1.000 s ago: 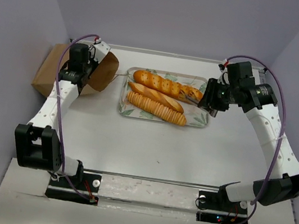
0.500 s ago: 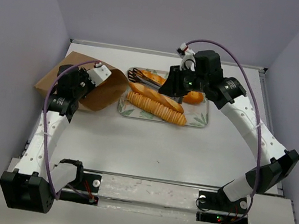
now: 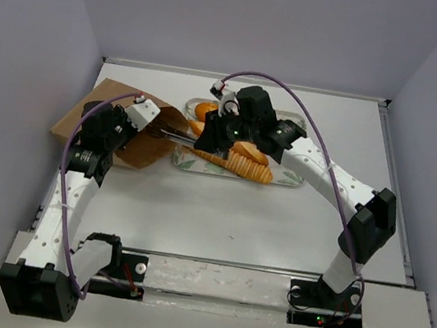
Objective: Take the fake bread out of the paper bag
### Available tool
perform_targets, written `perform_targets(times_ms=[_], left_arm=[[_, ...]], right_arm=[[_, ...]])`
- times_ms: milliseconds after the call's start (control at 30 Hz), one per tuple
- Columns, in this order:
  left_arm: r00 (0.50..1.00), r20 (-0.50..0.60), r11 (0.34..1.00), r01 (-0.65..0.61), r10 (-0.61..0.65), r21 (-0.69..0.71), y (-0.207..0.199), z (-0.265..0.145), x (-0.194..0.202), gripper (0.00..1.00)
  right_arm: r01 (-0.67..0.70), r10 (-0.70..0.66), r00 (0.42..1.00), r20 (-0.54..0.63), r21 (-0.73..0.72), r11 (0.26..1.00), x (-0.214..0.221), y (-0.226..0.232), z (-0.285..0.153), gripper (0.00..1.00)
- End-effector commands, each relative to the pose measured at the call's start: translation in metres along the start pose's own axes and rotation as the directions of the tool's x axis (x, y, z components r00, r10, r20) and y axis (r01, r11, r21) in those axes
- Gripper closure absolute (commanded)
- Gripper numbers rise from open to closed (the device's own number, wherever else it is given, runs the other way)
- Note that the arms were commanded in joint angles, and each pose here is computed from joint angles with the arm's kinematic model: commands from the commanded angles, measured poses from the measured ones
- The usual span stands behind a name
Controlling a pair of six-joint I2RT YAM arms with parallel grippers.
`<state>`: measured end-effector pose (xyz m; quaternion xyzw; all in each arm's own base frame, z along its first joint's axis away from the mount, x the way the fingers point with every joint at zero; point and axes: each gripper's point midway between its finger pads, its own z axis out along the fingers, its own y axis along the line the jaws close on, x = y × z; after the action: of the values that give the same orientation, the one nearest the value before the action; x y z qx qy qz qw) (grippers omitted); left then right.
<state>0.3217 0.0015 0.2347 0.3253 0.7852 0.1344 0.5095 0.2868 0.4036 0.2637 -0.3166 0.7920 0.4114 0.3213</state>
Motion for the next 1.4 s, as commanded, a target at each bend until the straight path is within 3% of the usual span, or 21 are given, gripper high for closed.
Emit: perform_targets(times_ms=[0, 300, 633, 800, 1167, 1367], left_arm=[[0.999, 0.024, 0.999, 0.045, -0.044, -0.012, -0.001, -0.005, -0.005, 1.00], [0.994, 0.051, 0.995, 0.096, -0.097, 0.011, -0.007, -0.005, -0.011, 1.00], [0.990, 0.076, 0.993, 0.119, -0.121, 0.024, -0.012, -0.004, -0.016, 1.00], [0.990, 0.088, 0.993, 0.111, -0.114, 0.035, -0.017, -0.003, -0.015, 1.00], [0.983, 0.139, 0.992, 0.113, -0.120, 0.058, -0.025, 0.002, -0.026, 1.00], [0.979, 0.162, 0.991, 0.112, -0.123, 0.078, -0.029, 0.004, -0.032, 1.00]], right_arm=[[0.024, -0.018, 0.994, 0.112, -0.053, 0.998, -0.028, 0.006, 0.015, 0.60], [-0.201, 0.200, 0.971, 0.132, -0.012, 0.980, -0.015, -0.029, 0.068, 0.58], [-0.382, 0.364, 0.911, 0.194, 0.062, 0.922, -0.018, -0.056, 0.093, 0.51], [-0.465, 0.452, 0.872, 0.190, 0.028, 0.885, -0.016, -0.061, 0.105, 0.48], [-0.561, 0.549, 0.812, 0.197, 0.010, 0.828, -0.019, -0.070, 0.130, 0.47], [-0.563, 0.558, 0.811, 0.176, -0.022, 0.826, -0.023, -0.065, 0.135, 0.45]])
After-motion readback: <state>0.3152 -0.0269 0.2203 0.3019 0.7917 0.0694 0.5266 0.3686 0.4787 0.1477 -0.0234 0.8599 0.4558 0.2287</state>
